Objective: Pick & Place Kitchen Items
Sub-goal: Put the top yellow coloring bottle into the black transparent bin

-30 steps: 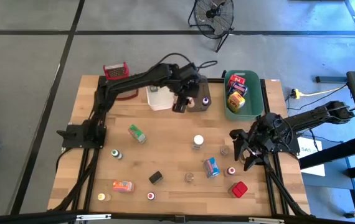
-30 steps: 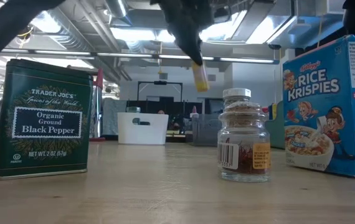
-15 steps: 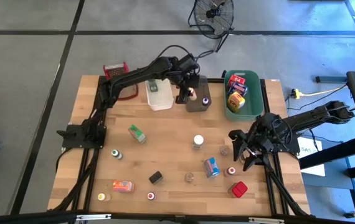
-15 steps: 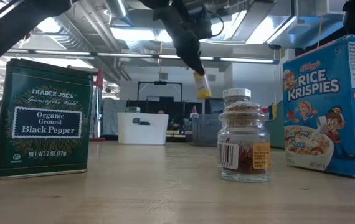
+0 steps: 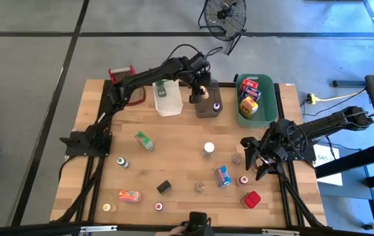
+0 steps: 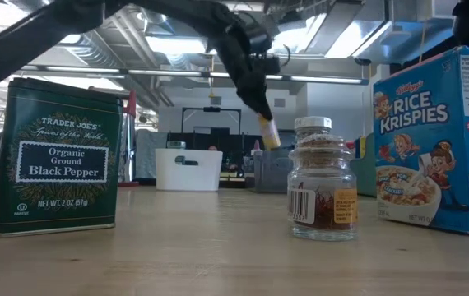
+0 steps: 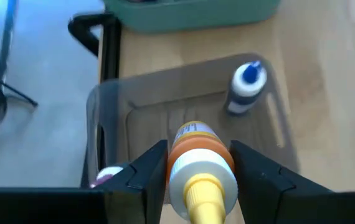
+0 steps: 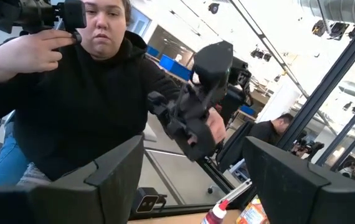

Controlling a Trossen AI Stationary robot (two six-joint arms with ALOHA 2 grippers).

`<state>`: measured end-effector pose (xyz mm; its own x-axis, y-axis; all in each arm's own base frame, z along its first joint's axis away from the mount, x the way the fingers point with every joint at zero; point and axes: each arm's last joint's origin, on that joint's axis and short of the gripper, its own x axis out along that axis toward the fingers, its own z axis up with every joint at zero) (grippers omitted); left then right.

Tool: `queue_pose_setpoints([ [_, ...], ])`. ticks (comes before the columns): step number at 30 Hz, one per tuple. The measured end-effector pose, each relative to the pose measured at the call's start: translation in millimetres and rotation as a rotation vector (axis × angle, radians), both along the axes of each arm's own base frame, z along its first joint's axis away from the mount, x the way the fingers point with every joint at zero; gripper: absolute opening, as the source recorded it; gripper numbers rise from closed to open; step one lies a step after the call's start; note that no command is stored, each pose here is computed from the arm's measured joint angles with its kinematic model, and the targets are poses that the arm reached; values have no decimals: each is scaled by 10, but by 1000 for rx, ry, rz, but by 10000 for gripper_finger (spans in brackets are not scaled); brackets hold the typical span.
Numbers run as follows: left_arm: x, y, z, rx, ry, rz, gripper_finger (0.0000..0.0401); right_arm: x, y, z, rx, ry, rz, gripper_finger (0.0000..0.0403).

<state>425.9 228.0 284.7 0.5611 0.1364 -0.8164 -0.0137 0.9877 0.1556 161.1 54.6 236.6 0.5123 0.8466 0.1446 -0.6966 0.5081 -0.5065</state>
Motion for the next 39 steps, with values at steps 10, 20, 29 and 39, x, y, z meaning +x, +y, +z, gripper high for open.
queue_pose_setpoints([
  [10, 85, 143, -433, 3, 111, 63, 149, 15, -16, -21, 0, 26, -32, 280],
  [20, 34, 281, -527, -2, 137, 136, 149, 20, -26, -28, -1, 34, -41, 280],
  [29, 74, 299, -730, -23, 181, 137, 155, 21, -26, -37, -4, 44, -41, 280],
  [39, 80, 303, -774, -28, 189, 125, 159, 22, -27, -41, -5, 48, -42, 280],
])
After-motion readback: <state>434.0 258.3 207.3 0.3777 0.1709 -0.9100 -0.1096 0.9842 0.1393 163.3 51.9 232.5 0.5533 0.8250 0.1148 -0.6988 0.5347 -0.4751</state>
